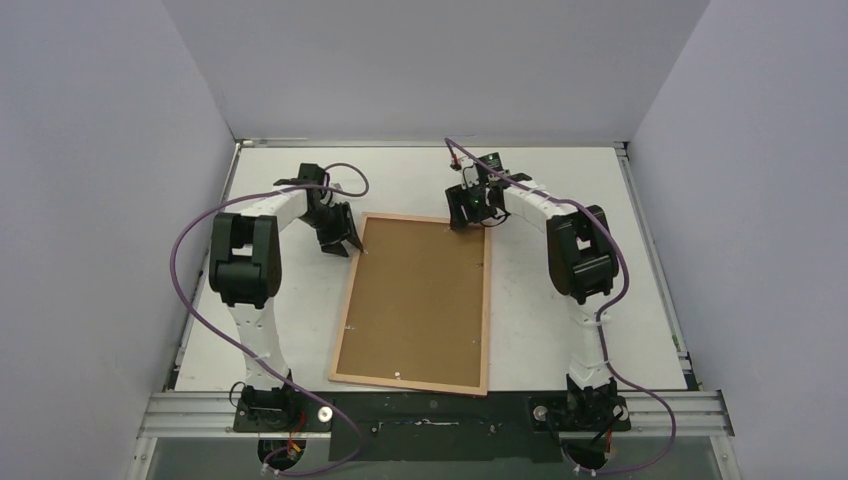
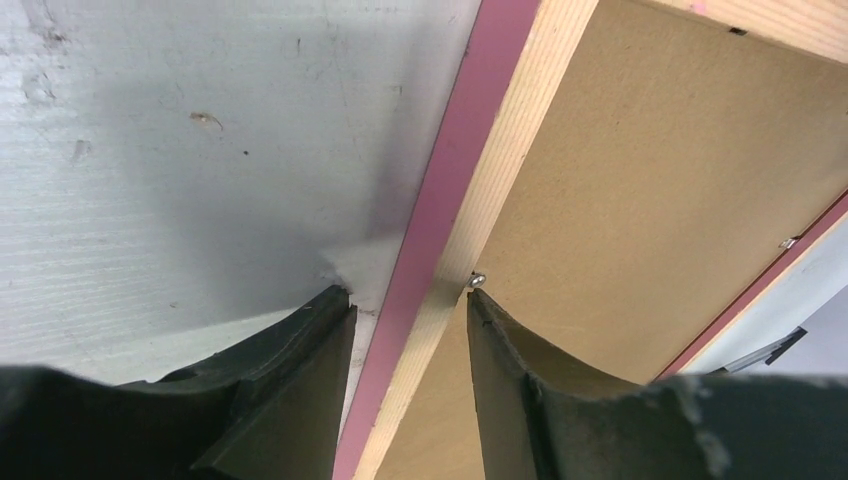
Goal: Put the photo into the frame
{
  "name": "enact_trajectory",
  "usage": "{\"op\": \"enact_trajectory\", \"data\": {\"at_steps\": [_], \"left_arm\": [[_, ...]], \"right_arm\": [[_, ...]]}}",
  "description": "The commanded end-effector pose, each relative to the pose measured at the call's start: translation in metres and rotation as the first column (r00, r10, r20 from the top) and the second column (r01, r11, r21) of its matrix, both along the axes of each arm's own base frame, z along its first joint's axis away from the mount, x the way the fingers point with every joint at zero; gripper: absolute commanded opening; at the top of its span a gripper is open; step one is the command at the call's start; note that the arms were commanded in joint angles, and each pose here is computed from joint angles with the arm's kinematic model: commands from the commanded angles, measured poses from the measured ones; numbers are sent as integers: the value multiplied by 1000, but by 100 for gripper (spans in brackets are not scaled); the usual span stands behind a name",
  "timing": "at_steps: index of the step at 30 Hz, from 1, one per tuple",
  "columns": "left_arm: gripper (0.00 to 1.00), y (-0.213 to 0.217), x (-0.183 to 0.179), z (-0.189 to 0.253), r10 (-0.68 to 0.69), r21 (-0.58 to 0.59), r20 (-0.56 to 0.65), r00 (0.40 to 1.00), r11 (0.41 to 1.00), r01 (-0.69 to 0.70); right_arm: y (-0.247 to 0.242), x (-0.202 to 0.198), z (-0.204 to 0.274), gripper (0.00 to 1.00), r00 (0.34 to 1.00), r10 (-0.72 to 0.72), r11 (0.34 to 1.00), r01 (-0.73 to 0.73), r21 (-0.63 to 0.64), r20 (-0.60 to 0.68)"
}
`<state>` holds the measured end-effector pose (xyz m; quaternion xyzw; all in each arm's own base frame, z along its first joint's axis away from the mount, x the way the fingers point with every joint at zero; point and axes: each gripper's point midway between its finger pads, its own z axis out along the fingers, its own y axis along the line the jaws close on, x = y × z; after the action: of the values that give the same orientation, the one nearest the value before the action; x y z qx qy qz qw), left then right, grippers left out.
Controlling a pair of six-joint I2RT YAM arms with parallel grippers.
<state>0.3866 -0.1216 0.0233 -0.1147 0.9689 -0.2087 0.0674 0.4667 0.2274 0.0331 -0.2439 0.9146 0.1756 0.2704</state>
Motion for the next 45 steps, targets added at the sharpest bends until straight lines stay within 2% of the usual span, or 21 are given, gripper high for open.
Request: {"op": "enact_trajectory", "data": {"at_steps": [1, 9, 17, 24, 28, 36, 45], "left_arm": [[45, 3, 20, 8, -1, 3, 53, 999, 1000, 1], [52, -5, 45, 19, -11, -36, 118, 993, 999, 15], [52, -15, 59, 12, -26, -73, 121, 992, 997, 35], [46, -22, 56, -2, -42, -84, 85, 995, 995, 49], [43, -26, 53, -4, -56, -85, 77, 996, 994, 62], [40, -31, 49, -7, -75, -92, 62, 995, 992, 80], [39, -37, 45, -9, -96, -91, 51, 994, 991, 101]], "right_arm": [[-3, 11, 31, 61, 996, -8, 1000, 6, 24, 84], [-6, -5, 23, 63, 994, 93, 996, -93, -8, 65], [-6, -17, 12, 67, 991, 126, 992, -126, -26, 32], [-5, -14, -4, 68, 995, 96, 993, -94, -74, 24], [-7, -8, -18, 64, 998, 41, 992, -37, -118, 36], [0, 2, -19, 59, 995, -5, 996, 14, -88, 98], [17, 1, -24, 61, 994, -10, 999, 14, -37, 108]]}}
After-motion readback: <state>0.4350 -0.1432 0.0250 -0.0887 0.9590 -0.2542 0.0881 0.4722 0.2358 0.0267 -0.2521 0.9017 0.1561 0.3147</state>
